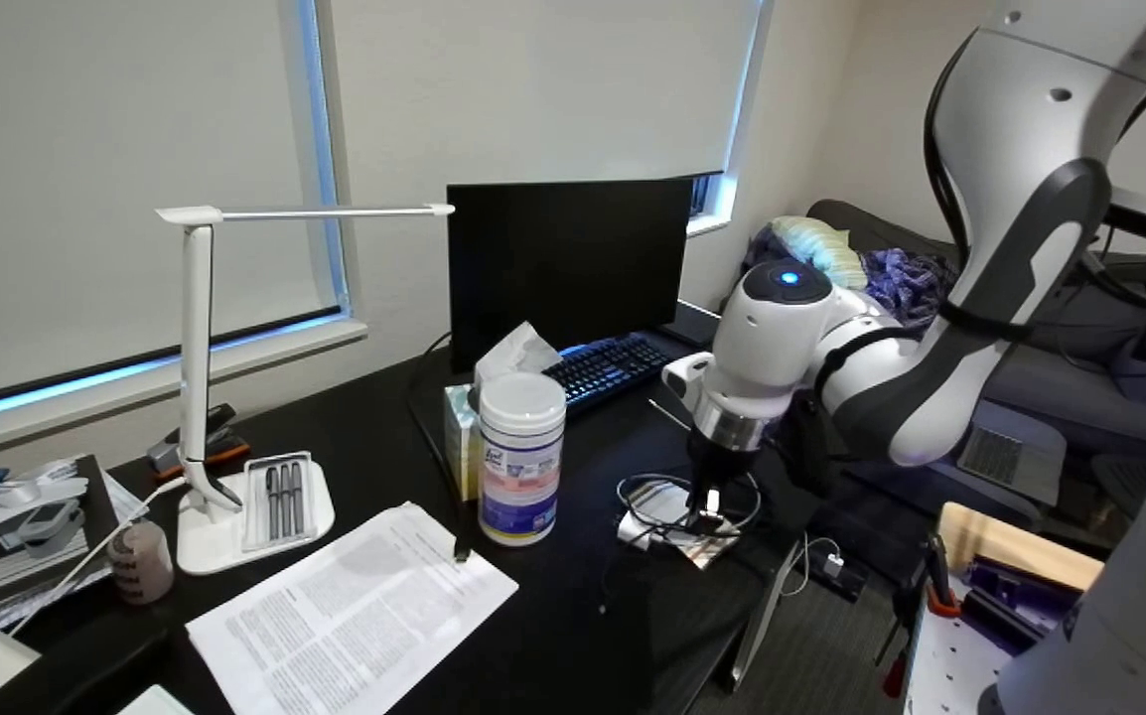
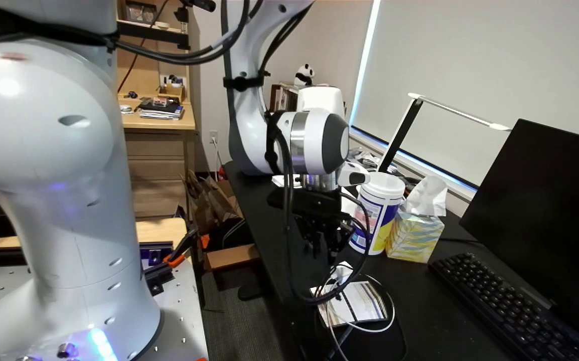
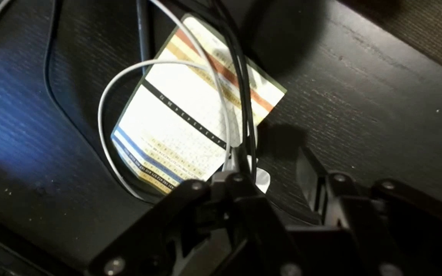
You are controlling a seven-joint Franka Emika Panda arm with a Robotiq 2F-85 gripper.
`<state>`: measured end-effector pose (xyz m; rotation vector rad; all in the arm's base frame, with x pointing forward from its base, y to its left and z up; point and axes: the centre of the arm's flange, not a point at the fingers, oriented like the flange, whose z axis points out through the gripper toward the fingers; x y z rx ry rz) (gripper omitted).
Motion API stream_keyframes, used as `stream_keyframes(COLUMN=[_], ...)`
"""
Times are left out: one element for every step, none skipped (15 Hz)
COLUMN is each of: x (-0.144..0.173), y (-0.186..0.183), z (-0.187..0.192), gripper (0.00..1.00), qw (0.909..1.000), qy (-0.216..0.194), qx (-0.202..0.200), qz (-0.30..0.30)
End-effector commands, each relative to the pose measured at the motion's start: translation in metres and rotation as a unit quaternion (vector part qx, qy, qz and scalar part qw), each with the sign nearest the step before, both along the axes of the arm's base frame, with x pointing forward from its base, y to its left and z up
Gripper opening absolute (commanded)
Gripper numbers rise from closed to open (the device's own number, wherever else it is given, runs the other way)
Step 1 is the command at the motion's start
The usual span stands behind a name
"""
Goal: Move the black cable on the right side of the desk to the left
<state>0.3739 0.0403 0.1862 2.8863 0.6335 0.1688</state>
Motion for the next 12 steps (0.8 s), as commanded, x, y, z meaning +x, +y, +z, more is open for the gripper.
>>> stream_keyframes(x=[0.016, 0.020, 0.021, 0.022, 0.024, 0.026, 0.026, 0.025, 0.023, 0.021, 0.020, 0.018], y=[-0.036, -0.053, -0.068, -0.082, -0.095, -0.106, -0.113, -0.115, -0.114, -0.112, -0.110, -0.108], z=[0.013, 0.019, 0.027, 0.038, 0.048, 0.059, 0.069, 0.077, 0.085, 0.093, 0.099, 0.107], gripper=[0.69, 0.75, 0.83, 0.88, 0.96, 0.98, 1.00, 1.00, 1.00, 1.00, 1.00, 1.00], qw=[0.9944, 0.9904, 0.9865, 0.9823, 0.9782, 0.9761, 0.9730, 0.9706, 0.9675, 0.9674, 0.9662, 0.9653], qy=[-0.004, -0.023, -0.041, -0.052, -0.059, -0.061, -0.068, -0.066, -0.067, -0.054, -0.048, -0.046], qx=[0.033, 0.032, 0.025, 0.019, 0.016, 0.010, 0.013, 0.016, 0.014, 0.000, -0.014, -0.026], qz=[-0.100, -0.132, -0.157, -0.179, -0.198, -0.208, -0.220, -0.231, -0.243, -0.247, -0.253, -0.256])
